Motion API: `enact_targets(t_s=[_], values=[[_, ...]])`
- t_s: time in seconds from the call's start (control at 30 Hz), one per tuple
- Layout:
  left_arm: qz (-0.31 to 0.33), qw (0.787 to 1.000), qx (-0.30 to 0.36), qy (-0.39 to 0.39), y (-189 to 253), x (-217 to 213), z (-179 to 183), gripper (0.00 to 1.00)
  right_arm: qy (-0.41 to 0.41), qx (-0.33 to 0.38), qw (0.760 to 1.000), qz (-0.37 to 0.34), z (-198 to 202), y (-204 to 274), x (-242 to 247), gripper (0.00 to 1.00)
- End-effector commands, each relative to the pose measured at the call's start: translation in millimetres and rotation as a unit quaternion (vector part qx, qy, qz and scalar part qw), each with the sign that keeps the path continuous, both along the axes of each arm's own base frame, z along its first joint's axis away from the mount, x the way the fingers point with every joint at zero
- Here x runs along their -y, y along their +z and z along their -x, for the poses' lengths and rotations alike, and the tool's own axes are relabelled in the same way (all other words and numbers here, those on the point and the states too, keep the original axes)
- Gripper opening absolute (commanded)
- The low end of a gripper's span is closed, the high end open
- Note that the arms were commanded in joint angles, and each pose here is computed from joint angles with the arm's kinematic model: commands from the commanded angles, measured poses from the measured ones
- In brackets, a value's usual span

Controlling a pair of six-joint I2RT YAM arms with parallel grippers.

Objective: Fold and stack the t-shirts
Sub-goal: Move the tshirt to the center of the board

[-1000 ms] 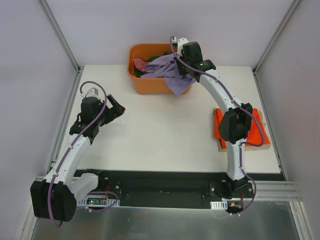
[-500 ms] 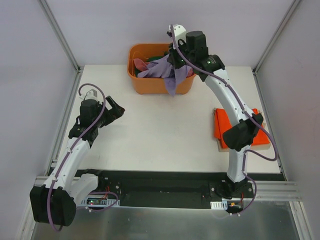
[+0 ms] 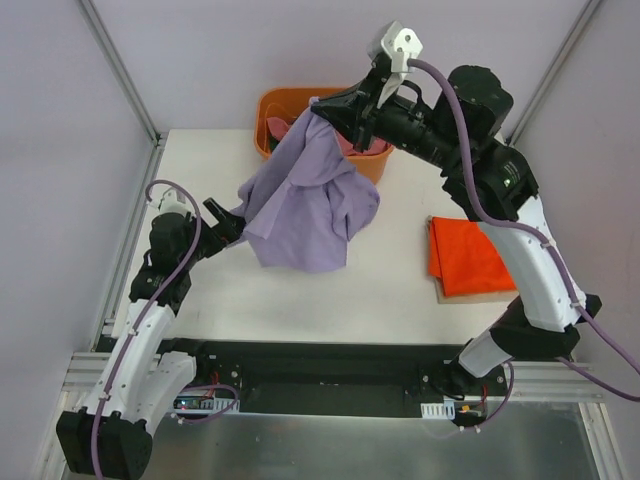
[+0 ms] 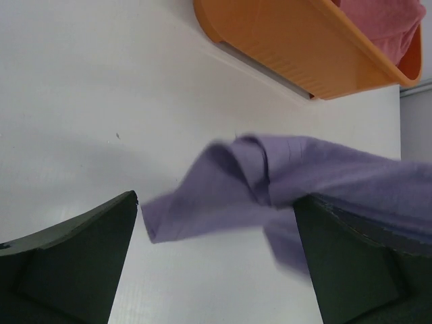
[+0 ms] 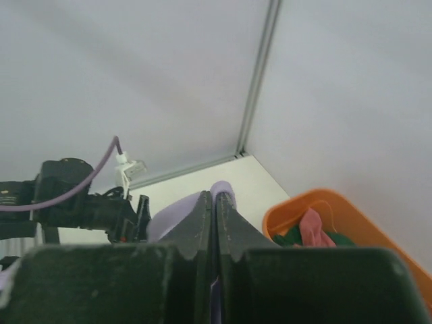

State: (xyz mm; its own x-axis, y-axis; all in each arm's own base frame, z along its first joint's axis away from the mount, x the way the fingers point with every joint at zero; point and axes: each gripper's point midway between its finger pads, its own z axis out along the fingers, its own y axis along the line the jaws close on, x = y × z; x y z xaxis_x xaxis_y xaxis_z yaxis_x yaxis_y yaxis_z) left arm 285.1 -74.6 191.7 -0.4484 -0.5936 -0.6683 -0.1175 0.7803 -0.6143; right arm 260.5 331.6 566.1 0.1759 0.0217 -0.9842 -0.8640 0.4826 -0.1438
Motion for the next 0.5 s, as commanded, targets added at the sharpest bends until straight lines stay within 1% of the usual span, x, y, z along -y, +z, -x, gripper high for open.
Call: enact_targets(t_s=[0.0, 0.07, 0.13, 0.23, 0.27, 0.3, 0.33, 0.37, 0.43, 0.47], values=[[0.02, 0.999, 0.029, -0.003, 14.2, 2.5, 4.4, 0.99, 0.02, 0.032, 0.997, -0.06, 21.5, 41.0, 0.2, 0.01], [0.024, 0.999, 0.036, -0.002, 15.7, 2.3, 8.4, 0.99, 0.014, 0.023, 0.998, -0.06, 17.6, 36.5, -2.4, 0.01], [0.025, 0.999, 0.041, -0.001, 15.1, 1.7, 12.3, 0.99, -0.01, 0.003, 0.999, -0.051, 5.0, 22.1, -4.5, 0.01], [0.023, 0.999, 0.036, 0.011, 8.9, -2.1, 16.4, 0.99, -0.096, -0.036, 0.994, -0.028, -24.3, -14.5, 7.6, 0.01], [0.022, 0.999, 0.032, 0.012, 5.9, -2.7, 17.7, 0.99, -0.139, -0.052, 0.989, -0.014, -41.1, -36.3, 15.9, 0.01], [0.022, 0.999, 0.027, 0.015, 3.1, -3.5, 18.3, 0.99, -0.17, -0.082, 0.982, 0.011, -55.0, -72.7, 21.8, 0.01], [0.024, 0.999, 0.023, 0.015, 0.8, -3.2, 18.9, 0.99, -0.197, -0.107, 0.974, 0.02, -65.9, -97.8, 33.2, 0.01], [0.026, 0.999, 0.016, 0.017, -2.7, -3.1, 19.3, 0.99, -0.223, -0.144, 0.963, 0.033, -74.1, -133.4, 45.4, 0.01], [0.027, 1.0, 0.0, 0.014, -11.9, -1.7, 20.2, 0.99, -0.261, -0.219, 0.938, 0.056, -80.8, -207.1, 78.1, 0.02], [0.027, 1.0, -0.01, 0.013, -17.6, -1.2, 20.7, 0.99, -0.282, -0.254, 0.923, 0.064, -79.8, -248.3, 95.4, 0.07]])
